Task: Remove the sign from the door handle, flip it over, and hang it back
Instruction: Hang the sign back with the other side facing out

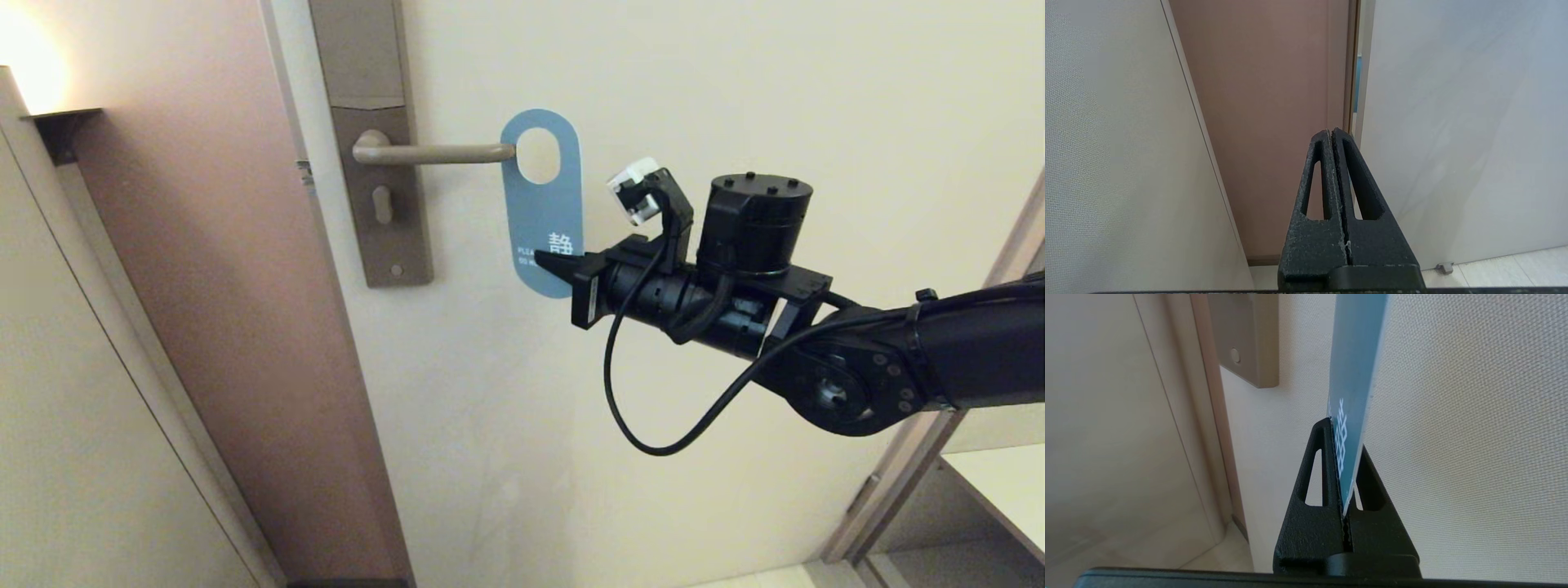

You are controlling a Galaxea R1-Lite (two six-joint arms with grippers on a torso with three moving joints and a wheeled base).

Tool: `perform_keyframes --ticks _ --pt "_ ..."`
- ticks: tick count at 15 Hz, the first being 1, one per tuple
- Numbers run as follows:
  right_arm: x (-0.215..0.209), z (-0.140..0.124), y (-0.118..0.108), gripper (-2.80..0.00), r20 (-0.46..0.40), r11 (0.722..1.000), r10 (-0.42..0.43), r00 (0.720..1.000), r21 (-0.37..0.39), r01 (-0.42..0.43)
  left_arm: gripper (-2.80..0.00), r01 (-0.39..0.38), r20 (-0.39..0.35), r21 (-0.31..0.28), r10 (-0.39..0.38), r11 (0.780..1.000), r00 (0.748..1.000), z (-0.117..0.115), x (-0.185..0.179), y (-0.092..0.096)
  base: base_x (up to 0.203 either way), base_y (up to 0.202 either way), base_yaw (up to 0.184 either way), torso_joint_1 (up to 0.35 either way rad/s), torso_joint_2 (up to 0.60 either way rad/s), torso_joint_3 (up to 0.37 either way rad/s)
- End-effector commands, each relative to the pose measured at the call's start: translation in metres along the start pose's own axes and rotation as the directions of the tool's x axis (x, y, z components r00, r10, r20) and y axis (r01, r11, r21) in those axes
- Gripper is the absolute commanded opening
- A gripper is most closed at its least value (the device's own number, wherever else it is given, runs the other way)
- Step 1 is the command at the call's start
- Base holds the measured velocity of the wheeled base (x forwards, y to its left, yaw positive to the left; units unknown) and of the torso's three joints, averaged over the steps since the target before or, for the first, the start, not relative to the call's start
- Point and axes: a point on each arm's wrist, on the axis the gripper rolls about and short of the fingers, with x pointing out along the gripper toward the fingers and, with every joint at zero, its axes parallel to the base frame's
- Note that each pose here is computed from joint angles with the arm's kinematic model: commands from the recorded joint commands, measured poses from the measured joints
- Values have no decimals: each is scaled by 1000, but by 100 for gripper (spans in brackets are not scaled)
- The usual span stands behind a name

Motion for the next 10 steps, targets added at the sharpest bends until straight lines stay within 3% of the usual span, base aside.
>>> perform_keyframes --ticks 1,10 --pt "2 -1 0 -280 2 1000 1 1000 -15 -1 -280 0 -1 0 0 1000 1000 0 0 0 0 0 0 0 0 0" --pt "4 2 3 -280 -31 989 -145 989 -28 145 -280 0 0 0 0 1000 1000 0 0 0 0 0 0 0 0 0"
